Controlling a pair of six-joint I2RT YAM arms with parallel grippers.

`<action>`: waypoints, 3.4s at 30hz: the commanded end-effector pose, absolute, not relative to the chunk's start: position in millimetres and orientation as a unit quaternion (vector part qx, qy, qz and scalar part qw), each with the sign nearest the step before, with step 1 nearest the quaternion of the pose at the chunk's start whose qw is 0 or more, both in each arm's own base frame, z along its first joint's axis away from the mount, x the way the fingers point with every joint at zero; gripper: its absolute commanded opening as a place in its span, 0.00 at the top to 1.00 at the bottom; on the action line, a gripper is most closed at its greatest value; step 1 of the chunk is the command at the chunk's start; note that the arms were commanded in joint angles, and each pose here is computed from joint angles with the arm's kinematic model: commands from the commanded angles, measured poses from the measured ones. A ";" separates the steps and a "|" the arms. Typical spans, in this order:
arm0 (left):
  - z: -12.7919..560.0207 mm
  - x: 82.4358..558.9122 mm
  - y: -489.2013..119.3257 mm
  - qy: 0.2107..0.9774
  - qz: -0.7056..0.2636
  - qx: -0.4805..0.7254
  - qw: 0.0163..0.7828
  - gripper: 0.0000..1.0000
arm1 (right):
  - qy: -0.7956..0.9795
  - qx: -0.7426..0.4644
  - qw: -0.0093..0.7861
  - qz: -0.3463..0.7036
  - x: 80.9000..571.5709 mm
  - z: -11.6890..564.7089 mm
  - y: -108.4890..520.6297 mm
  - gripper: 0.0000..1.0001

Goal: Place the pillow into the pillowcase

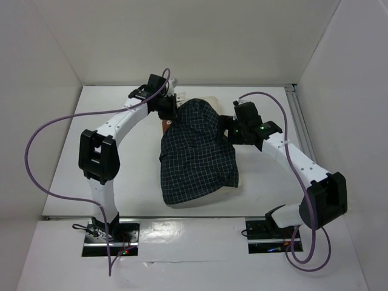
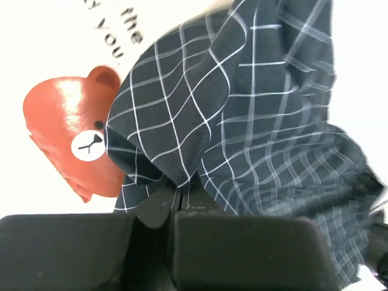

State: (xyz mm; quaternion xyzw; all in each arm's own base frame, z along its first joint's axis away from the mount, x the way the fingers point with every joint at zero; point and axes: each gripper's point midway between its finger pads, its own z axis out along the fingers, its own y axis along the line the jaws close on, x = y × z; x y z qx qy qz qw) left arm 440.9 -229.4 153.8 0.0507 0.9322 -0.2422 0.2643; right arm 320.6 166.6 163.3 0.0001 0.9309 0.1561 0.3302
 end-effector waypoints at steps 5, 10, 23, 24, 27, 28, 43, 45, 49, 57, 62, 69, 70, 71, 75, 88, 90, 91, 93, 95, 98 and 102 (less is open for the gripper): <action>304.8 451.1 -157.3 0.873 -0.259 -0.007 0.414 1.00 | 0.918 -0.015 0.364 0.158 331.8 191.5 160.9 0.01; 312.1 452.2 -63.8 0.862 -0.234 -0.136 0.429 1.00 | 0.917 -0.028 0.364 0.160 333.4 190.0 163.3 0.00; 223.7 430.2 6.3 0.868 -0.207 -0.270 0.361 1.00 | 0.964 -0.066 0.211 0.145 289.1 52.9 189.9 0.10; 223.7 430.2 6.4 0.868 -0.207 -0.270 0.361 1.00 | 0.965 -0.058 0.214 0.137 290.9 52.4 187.5 0.28; 224.2 430.0 8.8 0.867 -0.210 -0.272 0.361 1.00 | 0.965 -0.024 0.245 0.092 304.6 65.8 168.1 1.00; 228.0 431.4 8.8 0.864 -0.212 -0.275 0.364 1.00 | 0.959 -0.006 0.277 0.059 321.3 82.1 155.2 1.00; 197.1 433.0 12.4 0.860 -0.206 -0.310 0.349 1.00 | 0.915 0.121 0.368 -0.112 421.9 198.6 44.7 0.18; 189.0 437.7 15.1 0.861 -0.201 -0.314 0.345 1.00 | 0.916 0.076 0.390 -0.063 423.2 199.7 85.8 0.01; 176.4 452.1 20.0 0.871 -0.190 -0.319 0.322 1.00 | 0.936 -0.020 0.350 -0.005 392.6 158.1 169.3 0.01; 174.6 454.9 17.5 0.872 -0.198 -0.317 0.315 1.00 | 0.958 0.026 0.277 -0.075 371.1 54.0 156.8 0.58; 170.6 450.4 9.1 0.879 -0.197 -0.304 0.310 1.00 | 0.949 0.060 0.286 -0.115 350.3 63.0 114.1 1.00; 179.6 446.5 10.8 0.879 -0.191 -0.295 0.323 1.00 | 0.942 0.094 0.306 -0.095 325.7 95.0 68.5 0.73; 183.1 446.2 6.8 0.879 -0.189 -0.291 0.327 1.00 | 0.940 0.081 0.325 -0.066 332.9 109.2 78.4 0.52; 179.6 444.4 6.5 0.880 -0.189 -0.292 0.323 1.00 | 0.938 0.073 0.336 -0.037 337.1 118.3 92.7 0.35; 174.3 434.4 8.4 0.892 -0.173 -0.283 0.306 1.00 | 0.920 0.037 0.376 0.106 348.7 163.5 180.7 0.00; 179.1 418.5 7.4 0.900 -0.157 -0.264 0.309 1.00 | 0.911 -0.011 0.298 0.285 346.5 102.1 403.2 0.01; 181.2 415.3 6.9 0.901 -0.157 -0.264 0.308 1.00 | 0.925 -0.012 0.281 0.256 346.6 74.5 406.2 0.06; 181.2 415.3 6.9 0.901 -0.157 -0.264 0.308 1.00 | 0.928 -0.012 0.285 0.241 347.9 68.5 407.7 0.08; 178.2 413.4 5.0 0.902 -0.160 -0.263 0.303 1.00 | 0.934 -0.015 0.277 0.227 348.9 54.7 413.8 0.21; 178.2 413.4 5.0 0.902 -0.161 -0.263 0.302 1.00 | 0.933 -0.010 0.285 0.219 350.6 54.7 416.4 0.40; 198.3 419.3 5.9 0.895 -0.163 -0.259 0.324 1.00 | 0.932 0.002 0.297 0.208 354.8 58.3 411.4 1.00; 232.0 442.0 6.2 0.886 -0.175 -0.243 0.353 1.00 | 0.904 0.029 0.365 0.220 399.1 130.7 383.6 1.00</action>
